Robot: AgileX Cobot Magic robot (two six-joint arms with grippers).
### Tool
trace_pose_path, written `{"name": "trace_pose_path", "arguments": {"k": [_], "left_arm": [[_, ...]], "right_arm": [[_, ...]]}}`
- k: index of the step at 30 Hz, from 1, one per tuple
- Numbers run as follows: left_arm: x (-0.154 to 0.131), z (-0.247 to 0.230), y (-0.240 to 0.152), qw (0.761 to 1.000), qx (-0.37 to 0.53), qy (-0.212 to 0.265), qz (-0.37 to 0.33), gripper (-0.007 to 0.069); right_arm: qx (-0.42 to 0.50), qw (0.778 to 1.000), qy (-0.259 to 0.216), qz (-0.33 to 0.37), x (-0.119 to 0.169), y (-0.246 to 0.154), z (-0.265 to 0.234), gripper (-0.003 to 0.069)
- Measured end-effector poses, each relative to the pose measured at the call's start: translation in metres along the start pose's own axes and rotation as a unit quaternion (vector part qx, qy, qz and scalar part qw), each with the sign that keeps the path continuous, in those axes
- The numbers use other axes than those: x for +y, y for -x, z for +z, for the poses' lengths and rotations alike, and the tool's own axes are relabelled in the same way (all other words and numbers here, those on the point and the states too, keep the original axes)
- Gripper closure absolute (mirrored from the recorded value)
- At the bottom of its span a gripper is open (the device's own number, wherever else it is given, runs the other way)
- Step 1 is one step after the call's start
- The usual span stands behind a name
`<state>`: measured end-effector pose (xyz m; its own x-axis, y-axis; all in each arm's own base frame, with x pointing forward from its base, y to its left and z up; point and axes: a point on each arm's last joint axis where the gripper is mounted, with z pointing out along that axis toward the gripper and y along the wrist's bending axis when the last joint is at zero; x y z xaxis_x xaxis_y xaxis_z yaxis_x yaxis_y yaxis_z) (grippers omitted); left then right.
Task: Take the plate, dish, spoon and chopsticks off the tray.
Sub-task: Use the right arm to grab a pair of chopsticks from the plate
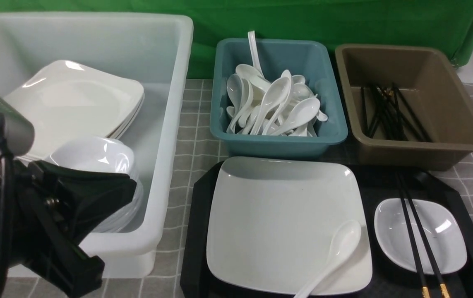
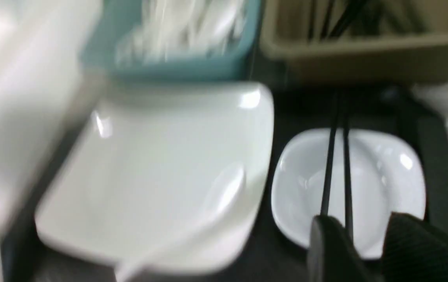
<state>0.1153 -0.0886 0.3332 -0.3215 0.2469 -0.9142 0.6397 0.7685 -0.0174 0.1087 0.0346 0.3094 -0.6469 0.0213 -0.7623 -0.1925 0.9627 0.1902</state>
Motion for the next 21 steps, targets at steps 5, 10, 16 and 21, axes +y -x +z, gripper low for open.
{"name": "trace_pose_path", "arguments": {"k": [5,10,16,21], "left_arm": [[0.0,0.0,0.0,1.0,0.0,0.0,0.0,0.0619],[0.0,0.0,0.0,1.0,0.0,-0.001,0.0,0.0619],[-0.001,0.0,0.0,1.0,0.0,-0.002,0.0,0.0619],[0.0,0.0,0.001,1.0,-0.004,-0.001,0.0,0.0619]], "right_arm": [[0.165,0.986,-0.019,-0.031,0.005,0.046,0.061,0.0417],[0.256,0.965,-0.059,-0.026,-0.003,0.054,0.12,0.036],[0.311,0.946,-0.093,-0.001,-0.013,0.04,0.174,0.0195],[0.336,0.936,-0.106,0.011,-0.019,0.027,0.204,0.0165]]}}
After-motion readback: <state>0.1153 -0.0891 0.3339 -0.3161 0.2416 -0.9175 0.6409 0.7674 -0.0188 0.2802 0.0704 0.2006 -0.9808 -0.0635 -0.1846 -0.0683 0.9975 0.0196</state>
